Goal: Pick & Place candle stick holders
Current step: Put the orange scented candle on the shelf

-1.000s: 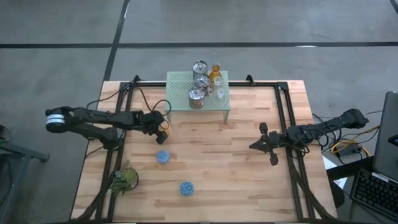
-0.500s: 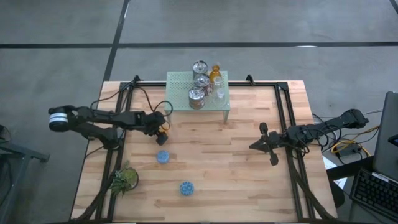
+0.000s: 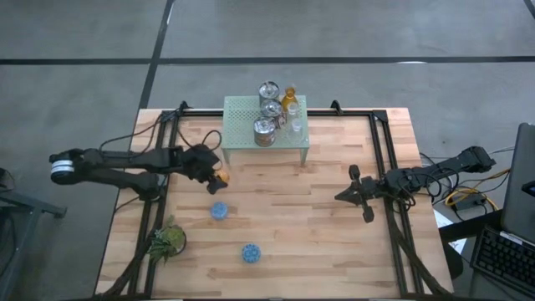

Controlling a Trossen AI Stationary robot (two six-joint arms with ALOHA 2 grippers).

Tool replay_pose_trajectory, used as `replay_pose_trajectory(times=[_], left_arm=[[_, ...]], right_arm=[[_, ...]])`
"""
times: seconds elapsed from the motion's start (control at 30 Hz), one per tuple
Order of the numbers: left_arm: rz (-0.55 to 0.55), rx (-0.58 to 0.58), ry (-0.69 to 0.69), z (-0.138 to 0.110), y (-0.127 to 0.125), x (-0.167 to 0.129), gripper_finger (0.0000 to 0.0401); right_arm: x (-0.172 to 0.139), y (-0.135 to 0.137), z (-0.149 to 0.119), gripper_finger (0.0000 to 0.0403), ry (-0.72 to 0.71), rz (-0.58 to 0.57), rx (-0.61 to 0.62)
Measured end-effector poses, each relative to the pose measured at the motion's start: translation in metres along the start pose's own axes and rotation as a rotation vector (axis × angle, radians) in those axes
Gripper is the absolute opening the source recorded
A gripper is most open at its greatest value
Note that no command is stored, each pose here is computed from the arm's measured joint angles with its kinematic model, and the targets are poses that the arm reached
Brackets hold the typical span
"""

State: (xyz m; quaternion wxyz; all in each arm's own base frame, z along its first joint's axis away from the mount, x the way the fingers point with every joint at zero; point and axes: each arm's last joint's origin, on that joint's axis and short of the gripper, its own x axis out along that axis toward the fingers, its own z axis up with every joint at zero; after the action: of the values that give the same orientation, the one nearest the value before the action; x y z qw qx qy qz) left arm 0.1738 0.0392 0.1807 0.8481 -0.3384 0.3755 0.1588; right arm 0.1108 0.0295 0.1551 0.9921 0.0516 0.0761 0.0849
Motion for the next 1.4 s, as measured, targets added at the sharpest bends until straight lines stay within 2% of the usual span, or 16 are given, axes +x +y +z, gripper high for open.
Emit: replay_pose_trajectory(times=[0.13, 0.3, 0.43, 0.67, 0.87, 1.03, 1.23, 1.4], left_arm=[[-0.094, -0.002, -0.068, 0.011, -0.012, -0.017, 0.0306], [-0.166, 0.072, -0.213, 0.039, -0.035, -0.047, 0.0306], [-0.037, 0.121, -0.305, 0.065, -0.050, -0.073, 0.0306], [0.184, 0.165, -0.301, 0.124, -0.062, -0.098, 0.0306], [0.347, 0.125, -0.224, 0.179, -0.039, -0.092, 0.0306], [0.352, 0.076, -0.178, 0.216, -0.009, -0.079, 0.0312], [0.392, 0.053, -0.137, 0.237, 0.019, -0.063, 0.0314], [0.415, 0.044, -0.079, 0.242, 0.037, -0.043, 0.0316]], right_arm=[[0.000, 0.000, 0.000, 0.0008, 0.000, 0.000, 0.001], [0.000, 0.000, 0.000, 0.0008, 0.000, 0.001, 0.000], [0.000, 0.000, 0.000, 0.0008, -0.001, 0.001, 0.000], [0.000, 0.000, 0.000, 0.0008, -0.003, 0.001, -0.001], [0.000, 0.000, 0.000, 0.0008, -0.002, 0.001, 0.004], [0.000, 0.000, 0.000, 0.0008, -0.002, 0.001, 0.004], [0.000, 0.000, 0.000, 0.0008, 0.001, 0.002, 0.007], [0.000, 0.000, -0.001, 0.0008, 0.005, 0.001, 0.006]])
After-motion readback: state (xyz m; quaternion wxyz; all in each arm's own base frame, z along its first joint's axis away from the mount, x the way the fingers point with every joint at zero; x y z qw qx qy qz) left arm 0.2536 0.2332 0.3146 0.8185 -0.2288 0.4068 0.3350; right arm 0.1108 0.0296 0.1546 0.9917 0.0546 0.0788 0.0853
